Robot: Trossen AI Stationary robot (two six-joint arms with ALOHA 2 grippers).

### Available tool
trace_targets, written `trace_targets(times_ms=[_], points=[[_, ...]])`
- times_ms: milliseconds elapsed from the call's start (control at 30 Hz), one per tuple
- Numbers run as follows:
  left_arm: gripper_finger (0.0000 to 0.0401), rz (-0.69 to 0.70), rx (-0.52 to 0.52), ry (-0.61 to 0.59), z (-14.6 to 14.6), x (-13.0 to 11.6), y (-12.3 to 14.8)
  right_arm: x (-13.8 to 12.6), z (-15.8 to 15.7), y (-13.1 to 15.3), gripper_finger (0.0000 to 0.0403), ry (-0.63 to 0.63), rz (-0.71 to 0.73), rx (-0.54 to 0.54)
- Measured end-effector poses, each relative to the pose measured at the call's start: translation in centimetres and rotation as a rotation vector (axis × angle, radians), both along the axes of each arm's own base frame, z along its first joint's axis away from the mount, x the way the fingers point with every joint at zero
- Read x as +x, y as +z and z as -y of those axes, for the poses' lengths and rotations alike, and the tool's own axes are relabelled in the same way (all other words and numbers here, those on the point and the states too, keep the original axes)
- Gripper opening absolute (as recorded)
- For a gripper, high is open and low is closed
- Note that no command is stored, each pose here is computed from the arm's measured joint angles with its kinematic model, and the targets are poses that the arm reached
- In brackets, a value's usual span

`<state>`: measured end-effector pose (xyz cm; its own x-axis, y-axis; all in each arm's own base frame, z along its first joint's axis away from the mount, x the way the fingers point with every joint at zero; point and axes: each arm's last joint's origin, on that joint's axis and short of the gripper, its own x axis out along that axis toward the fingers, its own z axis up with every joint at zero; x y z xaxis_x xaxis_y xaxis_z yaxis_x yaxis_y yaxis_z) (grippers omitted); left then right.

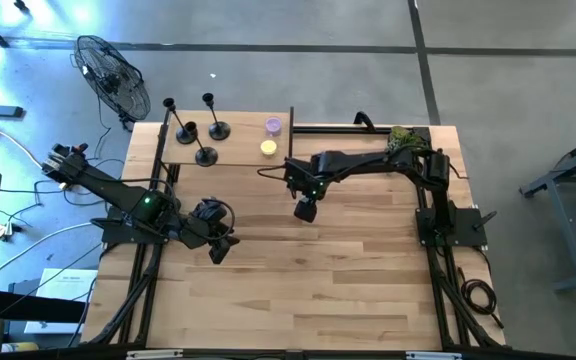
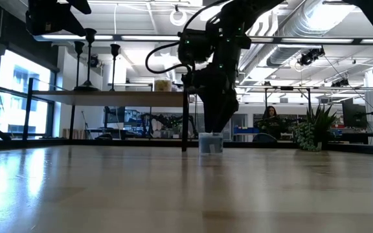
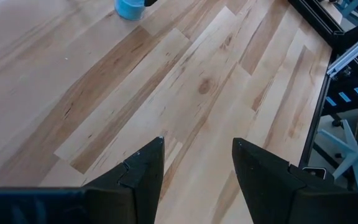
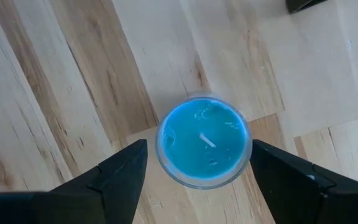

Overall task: Pick & Place candle stick holders
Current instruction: Put the blue candle on the shelf

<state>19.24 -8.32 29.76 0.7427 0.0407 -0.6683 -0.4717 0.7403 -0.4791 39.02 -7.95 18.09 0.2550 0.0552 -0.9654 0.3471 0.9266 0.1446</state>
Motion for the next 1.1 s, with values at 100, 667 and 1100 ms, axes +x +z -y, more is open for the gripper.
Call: trace_targets(times_ms=[100, 667, 1100], points=[[0.0186, 0.0, 0.0, 0.0, 0.0, 0.0, 0.0, 0.0, 0.0, 0.0, 0.0275, -0.023, 0.001, 0.005], [0.0186, -0.002, -0.014, 0.001, 0.0, 0.0, 0.0, -0.2, -0.1, -1.1, 0.0275, -0.025, -0.015, 0.007], [0.0186, -0.004, -0.019, -0.004, 0.0, 0.0, 0.0, -1.0, -0.2, -3.7, 0.0275, -0.051, 0.003, -0.008]])
